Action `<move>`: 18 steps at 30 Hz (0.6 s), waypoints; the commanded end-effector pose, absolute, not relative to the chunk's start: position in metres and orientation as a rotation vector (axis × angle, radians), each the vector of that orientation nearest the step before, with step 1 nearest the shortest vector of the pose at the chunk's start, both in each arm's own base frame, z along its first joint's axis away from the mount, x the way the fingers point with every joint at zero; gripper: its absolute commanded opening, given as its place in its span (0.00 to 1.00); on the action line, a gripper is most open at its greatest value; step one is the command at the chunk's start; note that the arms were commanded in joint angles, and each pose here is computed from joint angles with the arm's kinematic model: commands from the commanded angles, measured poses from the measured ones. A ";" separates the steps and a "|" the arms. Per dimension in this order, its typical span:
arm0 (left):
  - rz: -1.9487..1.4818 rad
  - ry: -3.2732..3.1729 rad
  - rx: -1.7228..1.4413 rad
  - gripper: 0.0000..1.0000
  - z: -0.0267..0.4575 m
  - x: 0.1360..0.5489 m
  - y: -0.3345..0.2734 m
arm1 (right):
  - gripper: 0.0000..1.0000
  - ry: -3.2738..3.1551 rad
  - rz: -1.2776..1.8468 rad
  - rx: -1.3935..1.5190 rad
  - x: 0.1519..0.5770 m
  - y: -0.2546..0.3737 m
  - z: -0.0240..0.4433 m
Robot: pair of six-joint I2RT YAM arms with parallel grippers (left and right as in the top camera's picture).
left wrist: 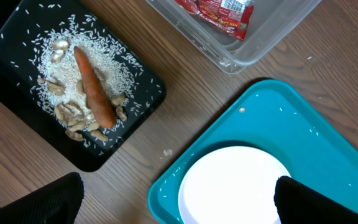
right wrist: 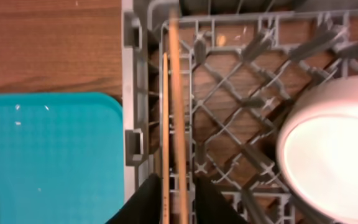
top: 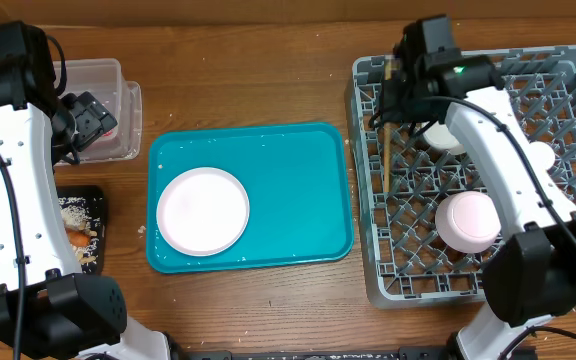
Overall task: Sort waste into correct bins and load items into the dishwasher
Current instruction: 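Carry the second chopstick into the rack's left edge and release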
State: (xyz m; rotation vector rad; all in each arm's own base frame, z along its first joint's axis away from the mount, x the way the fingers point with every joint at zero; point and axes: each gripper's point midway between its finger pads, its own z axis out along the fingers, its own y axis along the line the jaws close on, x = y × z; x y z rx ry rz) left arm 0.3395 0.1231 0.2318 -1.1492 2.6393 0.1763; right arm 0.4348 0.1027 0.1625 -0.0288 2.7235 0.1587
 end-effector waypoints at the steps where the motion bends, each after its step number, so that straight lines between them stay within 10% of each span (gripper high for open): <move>1: 0.174 2.614 -1.136 1.00 0.241 0.339 0.123 | 0.35 2.726 0.219 -0.047 0.434 0.109 0.157; 13: 0.174 2.614 -1.136 1.00 0.241 0.339 0.123 | 0.51 2.715 0.509 -0.041 0.406 0.148 0.204; 18: 0.174 2.614 -1.136 1.00 0.241 0.339 0.123 | 0.90 2.636 0.773 -0.214 0.375 0.200 0.243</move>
